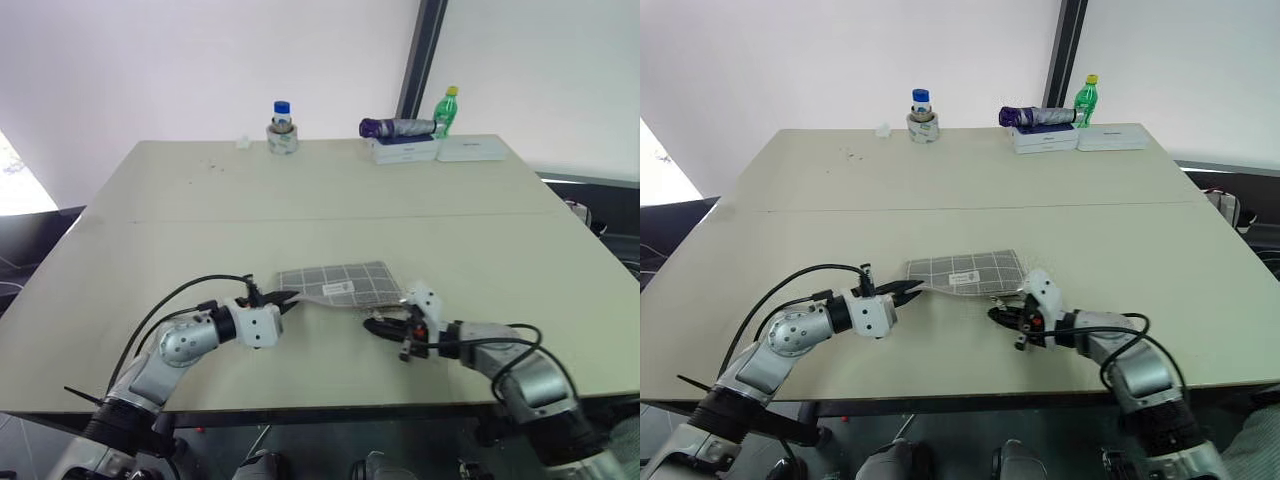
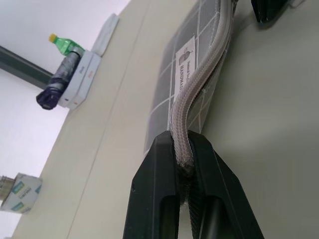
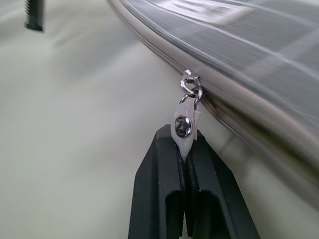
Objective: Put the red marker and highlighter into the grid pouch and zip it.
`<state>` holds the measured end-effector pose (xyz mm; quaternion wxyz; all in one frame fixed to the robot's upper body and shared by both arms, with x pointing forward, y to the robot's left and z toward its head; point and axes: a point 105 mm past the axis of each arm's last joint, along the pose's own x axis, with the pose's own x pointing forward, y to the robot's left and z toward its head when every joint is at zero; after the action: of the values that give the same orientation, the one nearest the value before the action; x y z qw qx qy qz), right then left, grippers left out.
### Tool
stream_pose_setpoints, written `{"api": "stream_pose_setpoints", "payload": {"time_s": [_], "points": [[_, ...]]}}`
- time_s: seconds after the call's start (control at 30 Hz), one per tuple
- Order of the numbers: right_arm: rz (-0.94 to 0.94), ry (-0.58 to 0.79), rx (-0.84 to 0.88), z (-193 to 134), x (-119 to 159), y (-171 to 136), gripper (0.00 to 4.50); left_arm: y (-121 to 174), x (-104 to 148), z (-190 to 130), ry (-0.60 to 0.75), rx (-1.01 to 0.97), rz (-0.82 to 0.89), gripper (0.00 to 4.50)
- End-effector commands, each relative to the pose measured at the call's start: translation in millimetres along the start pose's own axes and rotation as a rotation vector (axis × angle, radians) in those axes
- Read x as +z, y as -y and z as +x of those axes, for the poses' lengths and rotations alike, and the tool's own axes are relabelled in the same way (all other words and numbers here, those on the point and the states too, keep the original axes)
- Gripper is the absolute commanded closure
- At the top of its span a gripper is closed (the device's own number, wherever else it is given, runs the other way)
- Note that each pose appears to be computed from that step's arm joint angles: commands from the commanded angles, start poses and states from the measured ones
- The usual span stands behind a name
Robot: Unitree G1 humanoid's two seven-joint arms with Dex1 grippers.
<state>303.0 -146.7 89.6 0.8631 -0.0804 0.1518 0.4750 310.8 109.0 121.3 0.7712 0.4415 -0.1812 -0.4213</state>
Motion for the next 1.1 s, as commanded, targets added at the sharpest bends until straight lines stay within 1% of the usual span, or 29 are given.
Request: {"api": "stream_pose_setpoints", "payload": {"time_s": [0.03, 0.1, 0.17, 0.2, 0.27, 0.33, 0.37, 0.43, 0.47, 0.5, 0.57, 0.6, 0.63, 0.67, 0.7, 0.83, 0.9, 0.97, 1.0, 1.03, 1.1], "points": [[-0.089, -0.021, -0.133, -41, 15, 38, 4.45, -16, -14, -16, -0.042, 0.074, -0.032, 4.5], [-0.094, -0.053, -0.172, -54, 11, 50, 4.45, -16, -15, -17, -0.039, 0.071, -0.029, 4.5], [-0.113, -0.087, -0.195, -61, 6, 56, 4.45, -20, -13, -17, -0.007, 0.104, -0.101, 4.5], [-0.12, -0.093, -0.207, -63, 6, 59, 4.45, -21, -11, -18, 0.01, 0.109, -0.167, 4.5], [-0.109, -0.053, -0.201, -60, 13, 60, 4.45, -22, -9, -18, 0.043, 0.094, -0.267, 4.5], [-0.099, 0.004, -0.154, -51, 22, 52, 4.45, -26, -9, -19, 0.055, 0.092, -0.311, 4.5], [-0.087, 0.033, -0.148, -48, 26, 51, 4.5, -26, -7, -20, 0.068, 0.086, -0.338, 3.66], [-0.076, 0.062, -0.149, -44, 30, 51, 3.9, -28, -5, -22, 0.083, 0.085, -0.364, 2.88], [-0.085, 0.059, -0.144, -42, 29, 50, 3.55, -31, -5, -23, 0.086, 0.109, -0.375, 2.31], [-0.096, 0.057, -0.142, -40, 29, 50, 3.09, -34, -5, -24, 0.09, 0.134, -0.396, 1.88], [-0.101, 0.062, -0.142, -37, 31, 50, 2.06, -32, -6, -32, 0.088, 0.163, -0.483, 0.76], [-0.104, 0.063, -0.138, -39, 33, 50, 1.59, -28, -6, -38, 0.083, 0.164, -0.517, 0.33], [-0.112, 0.058, -0.139, -41, 33, 51, 1.01, -24, -6, -44, 0.074, 0.165, -0.542, 0.0], [-0.119, 0.048, -0.143, -43, 33, 53, 0.45, -21, -7, -49, 0.064, 0.166, -0.562, 0.0], [-0.119, 0.026, -0.142, -48, 31, 55, 0.02, -17, -8, -57, 0.041, 0.164, -0.567, 0.0], [-0.148, -0.14, -0.152, -73, 13, 63, 0.02, -3, -21, -96, -0.083, 0.153, -0.648, 0.0], [-0.15, -0.088, -0.151, -77, 23, 63, 0.02, -4, -26, -114, -0.129, 0.199, -0.67, 0.0], [-0.101, 0.033, -0.143, -75, 39, 61, 0.02, -10, -30, -128, -0.165, 0.286, -0.707, 0.0], [-0.079, 0.063, -0.124, -73, 42, 56, 0.02, -13, -32, -134, -0.185, 0.324, -0.717, 0.0], [-0.065, 0.077, -0.11, -71, 41, 52, 0.02, -15, -33, -139, -0.207, 0.352, -0.717, 0.0], [-0.073, 0.062, -0.064, -68, 31, 41, 0.02, -16, -38, -147, -0.277, 0.372, -0.679, 0.0]]}}
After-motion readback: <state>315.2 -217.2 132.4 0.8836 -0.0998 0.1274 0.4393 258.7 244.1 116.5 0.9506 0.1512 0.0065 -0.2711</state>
